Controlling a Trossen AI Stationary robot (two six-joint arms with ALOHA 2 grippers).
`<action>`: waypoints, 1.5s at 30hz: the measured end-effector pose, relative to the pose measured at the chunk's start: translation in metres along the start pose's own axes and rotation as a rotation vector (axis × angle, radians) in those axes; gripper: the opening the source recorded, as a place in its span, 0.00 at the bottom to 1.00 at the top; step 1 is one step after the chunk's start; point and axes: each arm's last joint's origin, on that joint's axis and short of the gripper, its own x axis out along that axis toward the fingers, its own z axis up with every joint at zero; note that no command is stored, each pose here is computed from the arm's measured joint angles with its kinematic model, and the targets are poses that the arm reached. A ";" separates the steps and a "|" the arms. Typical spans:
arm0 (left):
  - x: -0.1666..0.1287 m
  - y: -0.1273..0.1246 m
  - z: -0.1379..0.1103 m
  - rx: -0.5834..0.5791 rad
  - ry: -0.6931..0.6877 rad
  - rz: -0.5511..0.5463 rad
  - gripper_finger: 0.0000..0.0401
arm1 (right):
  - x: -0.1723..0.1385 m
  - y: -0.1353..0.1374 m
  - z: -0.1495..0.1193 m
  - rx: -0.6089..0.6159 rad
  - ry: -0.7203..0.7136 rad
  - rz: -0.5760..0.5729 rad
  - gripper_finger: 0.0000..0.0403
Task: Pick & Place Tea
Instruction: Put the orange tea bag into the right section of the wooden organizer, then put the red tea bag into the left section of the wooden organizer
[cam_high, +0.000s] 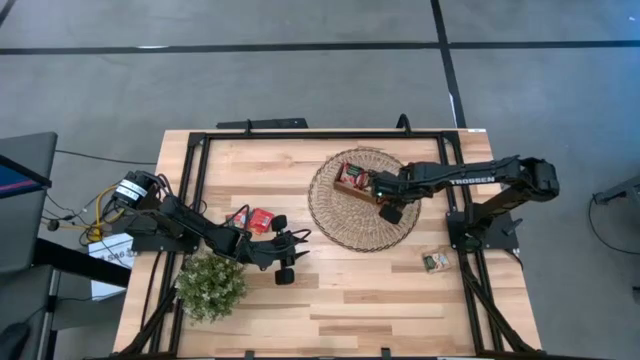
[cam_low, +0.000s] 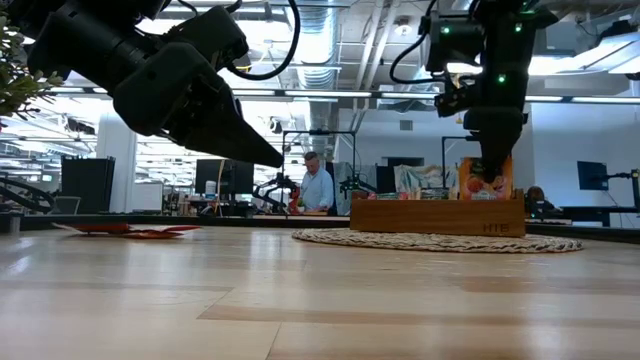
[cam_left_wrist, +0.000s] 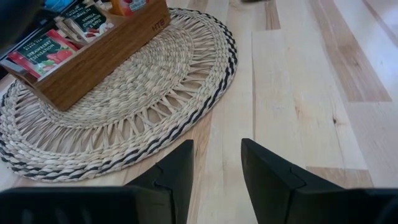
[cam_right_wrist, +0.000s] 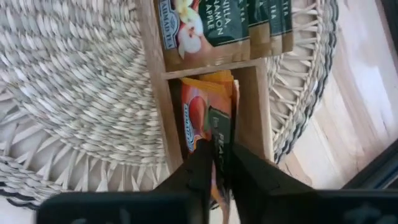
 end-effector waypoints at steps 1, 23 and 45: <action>0.000 0.000 0.000 0.000 0.000 0.000 0.32 | 0.000 0.000 0.000 0.000 -0.003 -0.007 0.13; 0.000 0.002 -0.003 0.019 0.019 0.074 0.32 | -0.038 0.051 -0.021 -0.017 -0.325 -0.161 0.45; -0.015 0.072 0.003 -0.274 0.534 0.372 0.56 | -0.038 0.189 -0.056 -0.154 -0.749 0.105 0.32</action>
